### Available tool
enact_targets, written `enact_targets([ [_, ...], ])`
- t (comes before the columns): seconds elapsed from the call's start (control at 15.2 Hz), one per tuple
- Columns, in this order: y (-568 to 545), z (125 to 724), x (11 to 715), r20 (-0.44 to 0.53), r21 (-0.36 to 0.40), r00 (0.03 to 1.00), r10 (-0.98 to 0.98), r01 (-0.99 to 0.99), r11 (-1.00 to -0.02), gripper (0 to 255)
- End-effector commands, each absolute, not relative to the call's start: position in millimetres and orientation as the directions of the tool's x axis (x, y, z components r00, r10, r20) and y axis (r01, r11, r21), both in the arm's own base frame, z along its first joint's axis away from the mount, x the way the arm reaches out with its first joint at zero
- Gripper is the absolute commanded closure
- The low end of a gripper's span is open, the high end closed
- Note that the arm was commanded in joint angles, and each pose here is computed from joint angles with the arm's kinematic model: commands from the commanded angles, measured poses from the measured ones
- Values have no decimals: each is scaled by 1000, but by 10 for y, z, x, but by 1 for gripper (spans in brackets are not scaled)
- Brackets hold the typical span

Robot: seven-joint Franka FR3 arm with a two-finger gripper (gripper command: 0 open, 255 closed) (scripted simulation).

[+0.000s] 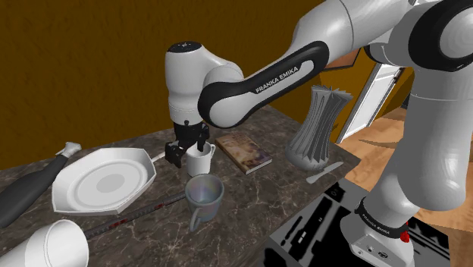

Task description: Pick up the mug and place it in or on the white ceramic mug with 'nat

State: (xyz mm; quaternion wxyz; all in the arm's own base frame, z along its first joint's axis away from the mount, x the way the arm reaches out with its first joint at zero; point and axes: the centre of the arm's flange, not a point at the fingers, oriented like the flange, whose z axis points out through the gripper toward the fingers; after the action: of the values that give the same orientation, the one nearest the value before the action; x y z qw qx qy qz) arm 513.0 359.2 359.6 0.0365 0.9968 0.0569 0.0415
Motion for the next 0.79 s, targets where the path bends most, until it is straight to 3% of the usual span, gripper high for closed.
enact_targets([
  [0.0,3592,3596,5130,79,77,990,117,110,-991,255],
  [0.73,3592,3701,5130,79,77,990,117,110,-991,255],
])
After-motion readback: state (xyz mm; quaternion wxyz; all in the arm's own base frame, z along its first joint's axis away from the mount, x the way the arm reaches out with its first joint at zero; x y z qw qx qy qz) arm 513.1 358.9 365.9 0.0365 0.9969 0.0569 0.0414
